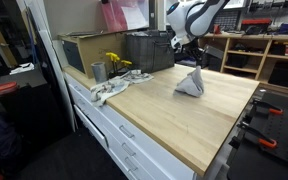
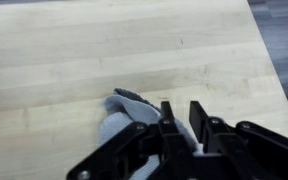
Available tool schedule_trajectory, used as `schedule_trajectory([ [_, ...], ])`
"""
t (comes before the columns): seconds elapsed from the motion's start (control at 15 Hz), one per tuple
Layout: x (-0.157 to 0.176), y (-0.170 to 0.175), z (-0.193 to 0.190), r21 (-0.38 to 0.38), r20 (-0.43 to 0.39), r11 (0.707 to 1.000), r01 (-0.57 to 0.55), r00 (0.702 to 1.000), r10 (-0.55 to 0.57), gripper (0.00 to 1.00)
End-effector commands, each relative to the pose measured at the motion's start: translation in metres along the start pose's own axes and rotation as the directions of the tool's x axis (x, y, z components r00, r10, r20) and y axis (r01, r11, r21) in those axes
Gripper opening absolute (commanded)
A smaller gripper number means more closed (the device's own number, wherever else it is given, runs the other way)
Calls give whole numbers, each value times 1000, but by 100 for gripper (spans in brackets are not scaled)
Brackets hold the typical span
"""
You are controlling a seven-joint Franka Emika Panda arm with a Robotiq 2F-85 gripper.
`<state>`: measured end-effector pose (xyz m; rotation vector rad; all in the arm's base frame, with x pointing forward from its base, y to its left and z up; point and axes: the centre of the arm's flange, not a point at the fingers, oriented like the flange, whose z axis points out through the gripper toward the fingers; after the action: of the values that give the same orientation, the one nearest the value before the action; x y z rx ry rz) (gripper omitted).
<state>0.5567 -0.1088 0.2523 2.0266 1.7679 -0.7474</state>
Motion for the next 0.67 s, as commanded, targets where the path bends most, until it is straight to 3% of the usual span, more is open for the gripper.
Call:
schedule_trajectory([
  [0.0,-44,0,-33,-104,96,992,70,994,-60,55],
  [0.07,-50,1,-41,-130,110,989,72,992,-58,63],
  [0.2,-58,7,-62,-160,59,987,8,998,1,78],
  [0.4,-54,20,-85,-118,-116,987,-112,988,98,99],
  [0.6,-30,32,-91,-47,-291,984,-170,945,150,100],
])
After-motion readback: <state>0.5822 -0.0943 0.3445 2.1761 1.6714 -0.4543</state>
